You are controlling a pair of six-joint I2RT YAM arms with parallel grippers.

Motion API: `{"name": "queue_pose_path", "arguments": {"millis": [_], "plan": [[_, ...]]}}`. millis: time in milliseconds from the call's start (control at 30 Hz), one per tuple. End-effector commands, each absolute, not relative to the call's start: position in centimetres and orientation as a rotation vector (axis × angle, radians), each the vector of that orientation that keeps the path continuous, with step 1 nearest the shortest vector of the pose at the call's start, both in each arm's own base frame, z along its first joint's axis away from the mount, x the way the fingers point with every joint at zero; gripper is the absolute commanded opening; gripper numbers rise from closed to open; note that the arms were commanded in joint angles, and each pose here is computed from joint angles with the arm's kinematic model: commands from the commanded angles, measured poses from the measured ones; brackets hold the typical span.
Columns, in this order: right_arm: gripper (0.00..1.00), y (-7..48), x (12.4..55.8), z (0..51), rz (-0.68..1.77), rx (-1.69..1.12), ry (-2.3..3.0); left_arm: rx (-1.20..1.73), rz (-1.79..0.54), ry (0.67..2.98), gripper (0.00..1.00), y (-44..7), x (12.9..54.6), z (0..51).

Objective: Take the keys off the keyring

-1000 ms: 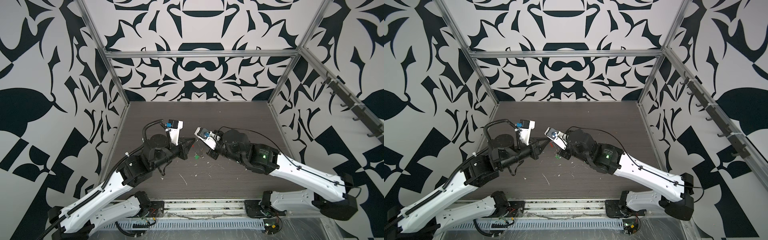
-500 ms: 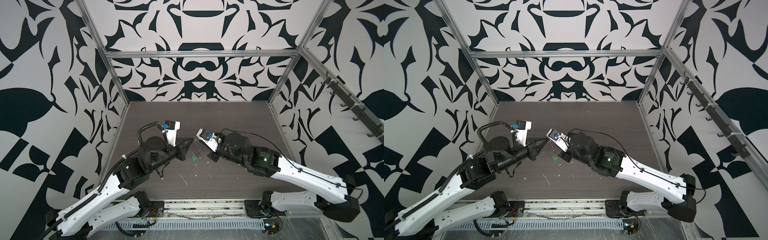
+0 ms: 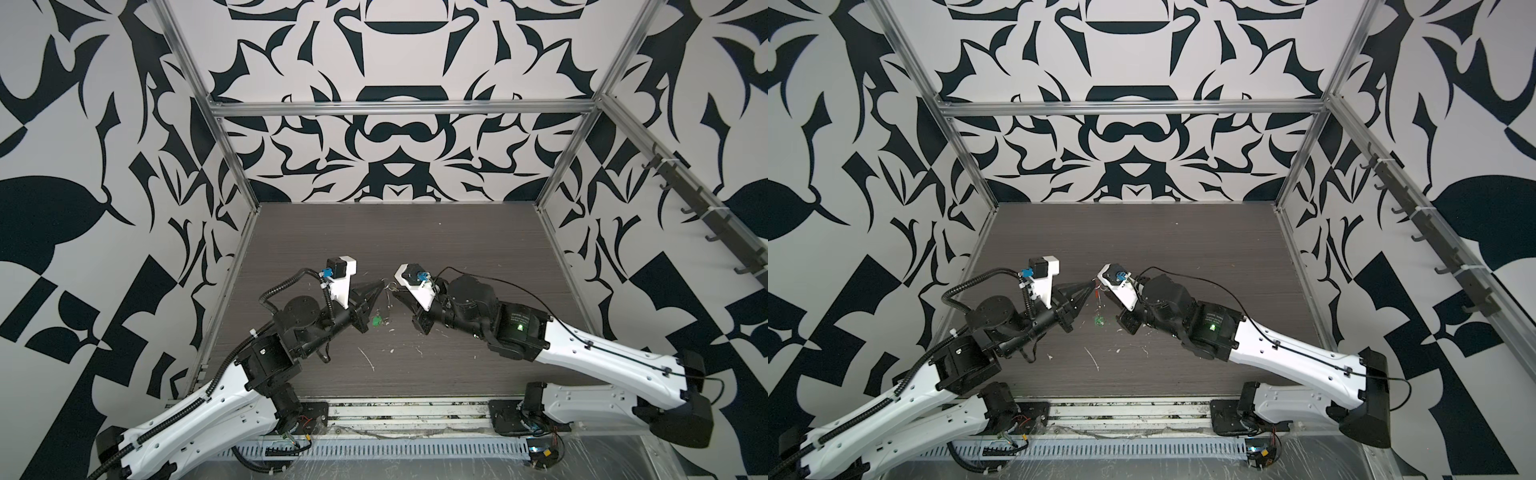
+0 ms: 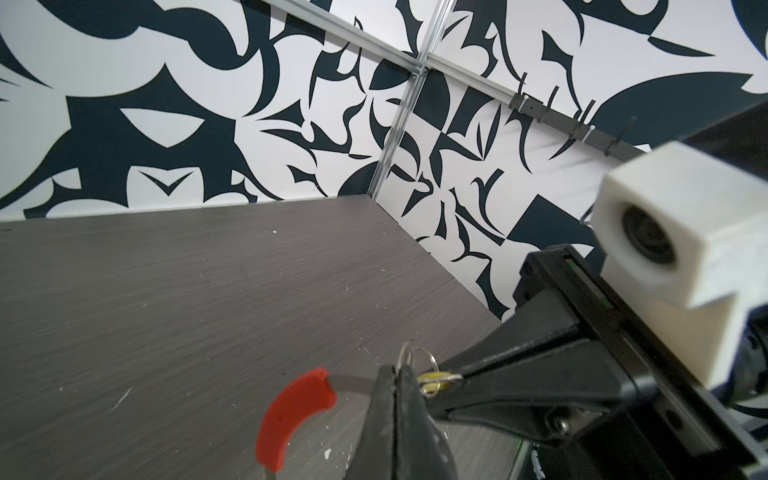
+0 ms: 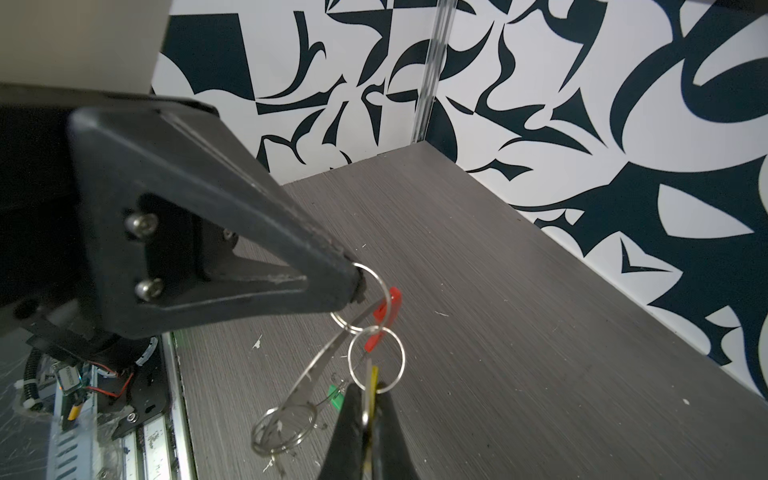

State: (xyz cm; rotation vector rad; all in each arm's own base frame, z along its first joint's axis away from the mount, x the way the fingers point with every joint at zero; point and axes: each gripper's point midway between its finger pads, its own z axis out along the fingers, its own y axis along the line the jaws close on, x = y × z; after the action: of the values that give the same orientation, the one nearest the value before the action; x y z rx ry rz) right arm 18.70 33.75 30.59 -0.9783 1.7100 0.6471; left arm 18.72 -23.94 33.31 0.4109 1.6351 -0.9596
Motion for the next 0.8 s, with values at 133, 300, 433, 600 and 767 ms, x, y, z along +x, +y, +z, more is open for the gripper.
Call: {"name": "queue_pose_path", "arguments": {"millis": [133,300,433,600,767], "plan": [[0.00,34.1,17.5,30.6,0.785,-0.968,1.714,0.447,-1.008,1.353,0.00,-23.8,17.8,38.6],[0.00,33.6,17.1,30.8,0.824,-0.986,1.712,0.591,-1.055,1.346,0.00,-25.2,16.1,38.2],[0.19,32.8,16.1,31.9,0.829,-1.042,1.681,0.634,-1.043,1.373,0.00,-25.6,16.0,37.7],[0.43,31.1,14.7,33.3,0.827,-1.080,1.648,0.658,-1.051,1.372,0.00,-25.8,15.7,37.8],[0.49,29.6,14.1,36.7,0.854,-1.019,1.535,0.684,-1.046,1.360,0.00,-25.9,15.5,37.5]]}}
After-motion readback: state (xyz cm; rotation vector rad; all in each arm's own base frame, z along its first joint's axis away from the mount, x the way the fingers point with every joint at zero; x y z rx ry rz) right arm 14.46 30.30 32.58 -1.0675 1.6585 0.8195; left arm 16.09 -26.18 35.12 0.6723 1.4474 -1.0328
